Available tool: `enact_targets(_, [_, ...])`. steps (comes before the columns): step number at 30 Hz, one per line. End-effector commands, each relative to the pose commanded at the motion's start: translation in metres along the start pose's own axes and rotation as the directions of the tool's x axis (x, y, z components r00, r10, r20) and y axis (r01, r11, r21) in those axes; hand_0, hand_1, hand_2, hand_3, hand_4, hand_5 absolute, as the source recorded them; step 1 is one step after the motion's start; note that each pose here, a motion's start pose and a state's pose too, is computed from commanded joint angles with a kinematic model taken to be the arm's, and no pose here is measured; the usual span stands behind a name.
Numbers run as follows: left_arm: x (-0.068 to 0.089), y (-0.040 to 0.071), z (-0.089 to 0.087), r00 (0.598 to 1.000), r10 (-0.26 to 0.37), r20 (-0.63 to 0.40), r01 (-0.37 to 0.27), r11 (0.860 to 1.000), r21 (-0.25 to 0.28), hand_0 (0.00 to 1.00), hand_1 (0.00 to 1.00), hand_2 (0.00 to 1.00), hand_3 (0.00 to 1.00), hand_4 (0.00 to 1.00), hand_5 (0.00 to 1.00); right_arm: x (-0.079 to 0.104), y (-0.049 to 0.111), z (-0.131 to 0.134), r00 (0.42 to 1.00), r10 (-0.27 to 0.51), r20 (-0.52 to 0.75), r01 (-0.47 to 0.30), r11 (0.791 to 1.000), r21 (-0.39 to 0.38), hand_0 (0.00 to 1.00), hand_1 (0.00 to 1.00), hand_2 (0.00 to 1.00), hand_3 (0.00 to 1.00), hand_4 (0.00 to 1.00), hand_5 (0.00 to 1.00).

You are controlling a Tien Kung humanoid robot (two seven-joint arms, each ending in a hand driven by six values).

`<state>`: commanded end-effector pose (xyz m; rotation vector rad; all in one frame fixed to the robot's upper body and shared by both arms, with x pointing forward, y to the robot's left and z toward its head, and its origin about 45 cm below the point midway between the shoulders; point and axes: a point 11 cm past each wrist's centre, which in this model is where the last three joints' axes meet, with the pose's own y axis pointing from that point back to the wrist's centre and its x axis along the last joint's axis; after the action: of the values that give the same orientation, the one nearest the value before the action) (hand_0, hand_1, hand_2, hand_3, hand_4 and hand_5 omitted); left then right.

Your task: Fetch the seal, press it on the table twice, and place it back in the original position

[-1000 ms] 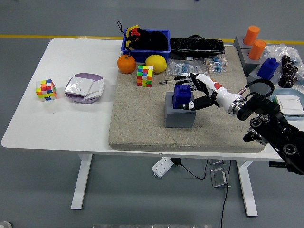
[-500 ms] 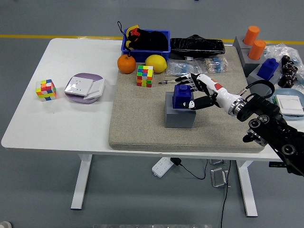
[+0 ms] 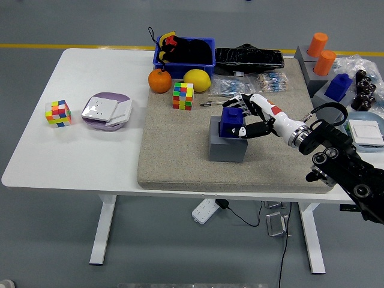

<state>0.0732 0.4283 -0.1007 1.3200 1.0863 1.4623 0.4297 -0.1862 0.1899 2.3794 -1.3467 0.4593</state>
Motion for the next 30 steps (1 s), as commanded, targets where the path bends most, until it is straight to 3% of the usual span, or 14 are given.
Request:
enact_targets(2, [0.000,0.000,0.000,1.000,-0.001,-0.001,0.001,1.000,0.000,0.793,0.745,0.737,0.762,0.625,0.444,0.001,0.000,-0.001,1.000,0.010,-0.003,-0.009,1.000,0.007,0.573,0.494,0.512,0.568,0.822,0.002])
enact_targets(3, [-0.001,0.000,0.000,1.000,-0.001,-0.001,0.001,1.000,0.000,0.793,0.745,0.737,0.762,0.625,0.444,0.001,0.000,-0.002,1.000,0.011,-0.003,-0.011,1.000,0.009,0.553,0.451,0.456,0.481,0.791,0.002])
enact_targets(17, [-0.001,0.000,-0.001,1.000,-0.003,-0.011,0.003,1.000,0.002,0.793,0.745,0.737,0.761,0.625,0.444,0.011,0.001,-0.030,0.999,-0.007,-0.031,0.009,0.998,0.064,0.545,0.431,0.443,0.467,0.792,0.002])
enact_targets(24, [-0.001,0.000,0.001,1.000,-0.002,-0.014,0.002,1.000,-0.003,0.793,0.745,0.737,0.761,0.625,0.444,0.038,0.008,-0.052,0.996,0.013,-0.094,-0.004,0.995,0.100,0.541,0.430,0.441,0.463,0.786,0.002])
enact_targets(30, [-0.001,0.000,0.000,1.000,-0.002,-0.016,0.002,1.000,0.000,0.793,0.745,0.737,0.761,0.625,0.444,0.066,0.019,-0.042,0.989,0.047,-0.142,-0.040,0.998,0.053,0.542,0.430,0.445,0.462,0.773,0.002])
